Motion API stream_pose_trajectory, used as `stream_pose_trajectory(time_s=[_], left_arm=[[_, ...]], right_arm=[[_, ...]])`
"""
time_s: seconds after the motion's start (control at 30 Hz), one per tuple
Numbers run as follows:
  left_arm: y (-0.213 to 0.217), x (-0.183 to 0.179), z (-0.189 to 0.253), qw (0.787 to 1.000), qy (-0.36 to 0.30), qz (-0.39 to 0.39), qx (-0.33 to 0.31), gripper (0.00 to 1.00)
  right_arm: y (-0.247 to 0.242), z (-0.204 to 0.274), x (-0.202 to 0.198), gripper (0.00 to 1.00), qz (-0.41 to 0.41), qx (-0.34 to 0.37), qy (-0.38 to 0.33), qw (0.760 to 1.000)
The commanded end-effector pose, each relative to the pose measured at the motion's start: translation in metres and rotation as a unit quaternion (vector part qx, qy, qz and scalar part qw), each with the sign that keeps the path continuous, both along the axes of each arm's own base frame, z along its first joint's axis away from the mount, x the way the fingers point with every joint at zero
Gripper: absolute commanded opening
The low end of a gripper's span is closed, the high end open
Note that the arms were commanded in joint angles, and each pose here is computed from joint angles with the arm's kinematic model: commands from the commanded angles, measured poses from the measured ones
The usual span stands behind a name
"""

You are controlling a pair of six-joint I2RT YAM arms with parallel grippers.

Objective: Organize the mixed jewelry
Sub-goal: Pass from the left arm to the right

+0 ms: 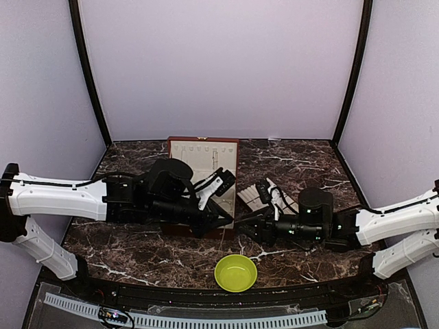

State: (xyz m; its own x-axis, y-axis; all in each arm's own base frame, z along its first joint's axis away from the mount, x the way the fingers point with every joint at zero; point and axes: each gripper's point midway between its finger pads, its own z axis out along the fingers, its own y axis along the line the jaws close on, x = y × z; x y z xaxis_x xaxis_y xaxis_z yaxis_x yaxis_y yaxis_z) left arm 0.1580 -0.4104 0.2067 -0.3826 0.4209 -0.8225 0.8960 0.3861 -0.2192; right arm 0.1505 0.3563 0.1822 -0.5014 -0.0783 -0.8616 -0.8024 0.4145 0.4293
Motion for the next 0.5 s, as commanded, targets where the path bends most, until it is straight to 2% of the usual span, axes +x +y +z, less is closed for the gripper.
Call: stream_pose_trajectory(time_s=[0.0,0.47], left_arm=[[-0.0014,-0.0103,0.0095,0.999,0.018,-0.027,-0.006,0.0],[-0.0008,-0.0187,0.0185,0.998,0.045,-0.04,-0.03,0.0]], right_arm=[[0.0153,0.0186,-0.0046,0.37,0.034,0.041,-0.019,0.998],[0.0249,0.0206,-0.0104,0.33,0.062,0.069,-0.029,0.995]])
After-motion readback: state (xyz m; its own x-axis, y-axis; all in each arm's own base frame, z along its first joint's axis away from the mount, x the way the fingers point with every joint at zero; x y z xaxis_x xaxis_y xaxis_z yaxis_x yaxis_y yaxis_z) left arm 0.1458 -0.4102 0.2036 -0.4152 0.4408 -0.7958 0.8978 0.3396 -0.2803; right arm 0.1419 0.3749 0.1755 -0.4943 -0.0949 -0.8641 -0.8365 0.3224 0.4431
